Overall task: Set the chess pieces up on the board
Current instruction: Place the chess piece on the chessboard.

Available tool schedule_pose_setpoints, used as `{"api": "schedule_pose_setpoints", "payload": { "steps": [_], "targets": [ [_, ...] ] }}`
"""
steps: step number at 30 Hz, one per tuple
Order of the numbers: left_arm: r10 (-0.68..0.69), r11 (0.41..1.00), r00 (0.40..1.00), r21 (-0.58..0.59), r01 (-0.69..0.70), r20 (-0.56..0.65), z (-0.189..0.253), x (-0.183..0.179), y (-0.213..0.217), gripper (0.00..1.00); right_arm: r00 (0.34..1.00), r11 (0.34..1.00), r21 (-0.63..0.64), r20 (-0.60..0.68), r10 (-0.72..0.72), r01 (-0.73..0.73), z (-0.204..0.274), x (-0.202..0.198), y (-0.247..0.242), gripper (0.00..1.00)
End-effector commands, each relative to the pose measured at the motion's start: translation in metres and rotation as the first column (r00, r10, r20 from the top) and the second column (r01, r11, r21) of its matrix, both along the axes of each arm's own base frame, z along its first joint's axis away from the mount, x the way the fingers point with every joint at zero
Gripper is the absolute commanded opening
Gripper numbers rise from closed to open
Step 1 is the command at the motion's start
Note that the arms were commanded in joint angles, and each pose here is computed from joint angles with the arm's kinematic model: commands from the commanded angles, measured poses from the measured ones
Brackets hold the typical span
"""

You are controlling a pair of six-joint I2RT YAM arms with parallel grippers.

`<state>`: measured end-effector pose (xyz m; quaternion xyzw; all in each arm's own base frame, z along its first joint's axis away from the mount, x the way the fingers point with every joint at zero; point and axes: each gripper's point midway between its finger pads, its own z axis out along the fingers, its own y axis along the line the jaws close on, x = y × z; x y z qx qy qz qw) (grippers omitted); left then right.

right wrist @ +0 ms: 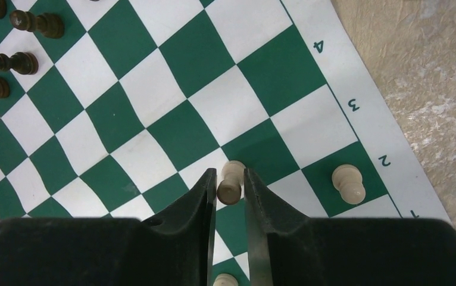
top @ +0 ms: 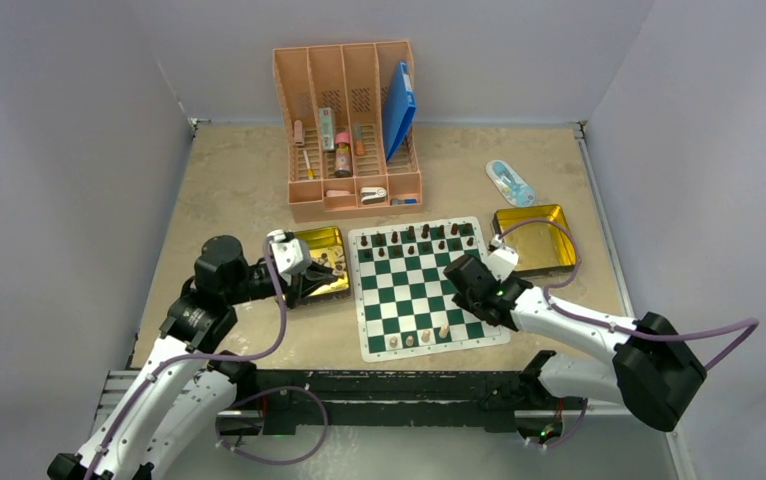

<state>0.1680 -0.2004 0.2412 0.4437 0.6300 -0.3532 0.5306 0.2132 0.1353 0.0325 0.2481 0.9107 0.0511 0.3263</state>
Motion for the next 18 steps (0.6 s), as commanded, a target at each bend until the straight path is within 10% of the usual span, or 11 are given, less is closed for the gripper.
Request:
{"api": "schedule_pose_setpoints", "payload": {
  "steps": [1, 18],
  "targets": [
    [-0.04, 0.999, 0.999, -0.024, 0.04, 0.02, 0.005, -0.004, -0.005, 0.0, 0.999, 0.999, 0.034, 0.036, -0.004, 0.003, 0.014, 0.005, 0.005, 0.27],
    [-0.103, 0.995, 0.993, -0.021, 0.102, -0.051, 0.004, -0.015, -0.009, 0.0, 0.986, 0.991, 0.125, 0.16, 0.037, -0.058, 0.085, 0.017, 0.019, 0.49]
  ]
}}
